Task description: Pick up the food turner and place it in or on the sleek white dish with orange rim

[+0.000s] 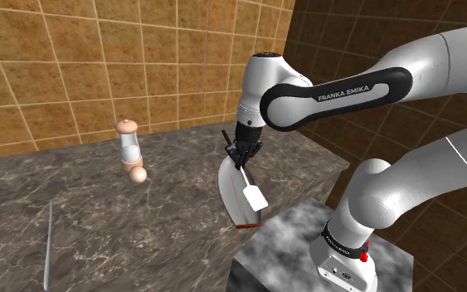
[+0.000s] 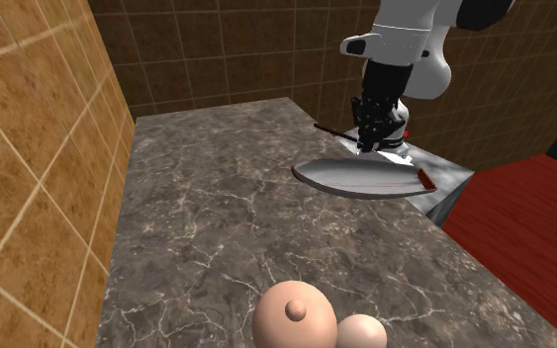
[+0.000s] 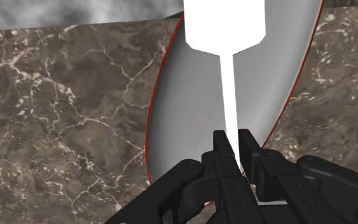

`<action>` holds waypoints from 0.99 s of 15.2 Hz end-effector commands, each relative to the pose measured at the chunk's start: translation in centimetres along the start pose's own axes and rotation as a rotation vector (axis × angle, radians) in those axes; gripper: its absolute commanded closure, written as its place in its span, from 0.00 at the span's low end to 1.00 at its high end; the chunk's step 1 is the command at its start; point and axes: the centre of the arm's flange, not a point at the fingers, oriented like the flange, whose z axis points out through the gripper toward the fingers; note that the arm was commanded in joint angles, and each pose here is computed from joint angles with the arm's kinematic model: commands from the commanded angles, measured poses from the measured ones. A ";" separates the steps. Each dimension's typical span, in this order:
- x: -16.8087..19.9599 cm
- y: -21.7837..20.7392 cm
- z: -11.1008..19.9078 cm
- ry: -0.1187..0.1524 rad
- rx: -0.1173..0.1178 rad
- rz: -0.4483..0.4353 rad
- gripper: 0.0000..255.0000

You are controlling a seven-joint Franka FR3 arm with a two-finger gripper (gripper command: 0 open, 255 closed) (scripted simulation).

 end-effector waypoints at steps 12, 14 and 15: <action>-0.4 -0.1 5.2 0.000 0.000 0.000 1.00; -0.4 -0.1 5.2 0.000 0.000 0.000 1.00; -0.4 -0.1 5.2 0.000 0.000 0.000 1.00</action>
